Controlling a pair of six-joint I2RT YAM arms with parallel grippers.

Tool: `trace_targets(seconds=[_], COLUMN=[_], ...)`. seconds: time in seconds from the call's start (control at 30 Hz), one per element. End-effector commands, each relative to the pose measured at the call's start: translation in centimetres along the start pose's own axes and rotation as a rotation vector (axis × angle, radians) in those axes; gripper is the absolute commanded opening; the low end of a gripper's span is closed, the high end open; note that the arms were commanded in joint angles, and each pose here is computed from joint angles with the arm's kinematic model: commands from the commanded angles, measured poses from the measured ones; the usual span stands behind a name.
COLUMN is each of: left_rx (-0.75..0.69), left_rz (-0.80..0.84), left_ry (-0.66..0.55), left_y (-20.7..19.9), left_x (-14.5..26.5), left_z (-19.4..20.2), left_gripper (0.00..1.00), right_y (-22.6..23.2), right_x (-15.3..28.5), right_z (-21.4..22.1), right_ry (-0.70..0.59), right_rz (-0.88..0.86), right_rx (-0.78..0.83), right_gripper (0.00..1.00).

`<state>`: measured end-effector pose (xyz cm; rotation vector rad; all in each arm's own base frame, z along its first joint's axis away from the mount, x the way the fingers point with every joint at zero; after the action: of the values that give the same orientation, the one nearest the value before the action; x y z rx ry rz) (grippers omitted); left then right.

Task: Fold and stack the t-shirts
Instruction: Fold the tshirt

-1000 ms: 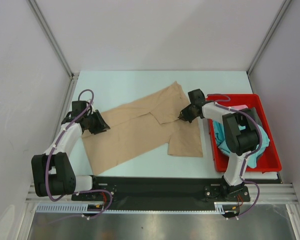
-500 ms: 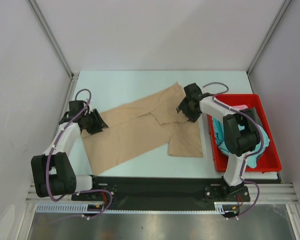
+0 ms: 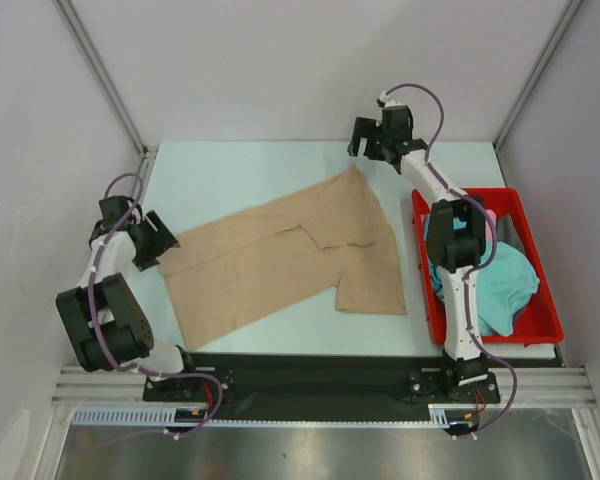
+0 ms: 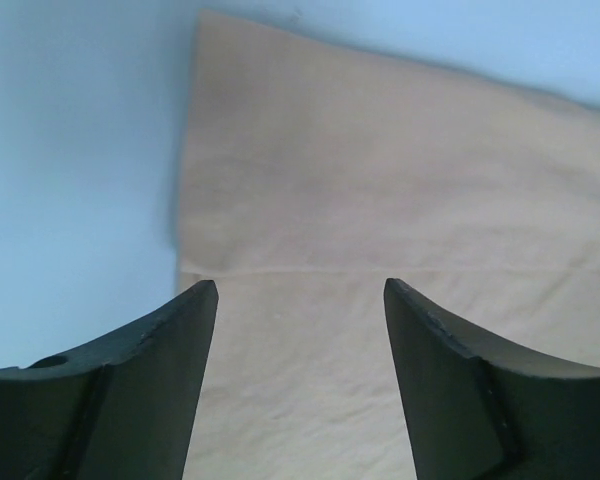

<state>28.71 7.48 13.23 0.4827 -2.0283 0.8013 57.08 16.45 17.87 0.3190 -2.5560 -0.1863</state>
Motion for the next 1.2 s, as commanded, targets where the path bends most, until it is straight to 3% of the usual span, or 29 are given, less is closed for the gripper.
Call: trace_targets(seconds=[0.0, 0.1, 0.37, 0.73, 1.0, 1.13, 1.17], left_rx=[-0.008, -0.011, -0.003, 0.012, 0.029, 0.033, 0.035], left_rz=[-0.013, -0.012, -0.001, 0.016, 0.025, 0.021, 0.020], left_ry=[-0.094, -0.096, -0.042, -0.014, 0.032, 0.041, 0.042], left_y=[0.5, 1.0, 1.4, 1.5, 1.8, 1.9, 1.9], left_x=[0.1, -1.0, -4.4, -7.0, -8.7, -9.4, -9.6], left_z=[-3.6, -4.8, -5.6, -6.1, -5.7, -5.9, -5.9], left_gripper=[0.76, 0.80, 0.79, 0.78, 0.66, 0.54, 0.48], right_y=[-0.9, -1.4, -2.4, -2.8, -2.7, -2.9, -3.0], right_x=[-1.9, -3.2, -4.9, -7.3, -7.9, -8.2, -8.2], right_z=[0.2, 0.8, 3.4, 6.6, 7.5, 7.3, 7.0], right_ry=[0.022, 0.027, 0.082, 0.153, 0.184, 0.172, 0.164], right_rz=[-0.165, -0.254, -0.365, -0.387, -0.364, -0.349, -0.338], right_rx=[0.107, 0.079, 0.007, -0.129, -0.172, -0.183, -0.184], right_gripper=[1.00, 1.00, 1.00, 0.84, 0.59, 0.38, 0.27])
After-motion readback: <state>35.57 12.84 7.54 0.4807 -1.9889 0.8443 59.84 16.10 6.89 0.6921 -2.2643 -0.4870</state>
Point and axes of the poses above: each gripper's point midway between its finger pads, its own x axis back along the fingers, its own y axis along the line the jaws close on, z = x × y, the point moved 6 cm from there along x, back along the fingers, and after that the axes turned 7 degrees about x, right-handed, at the moved point
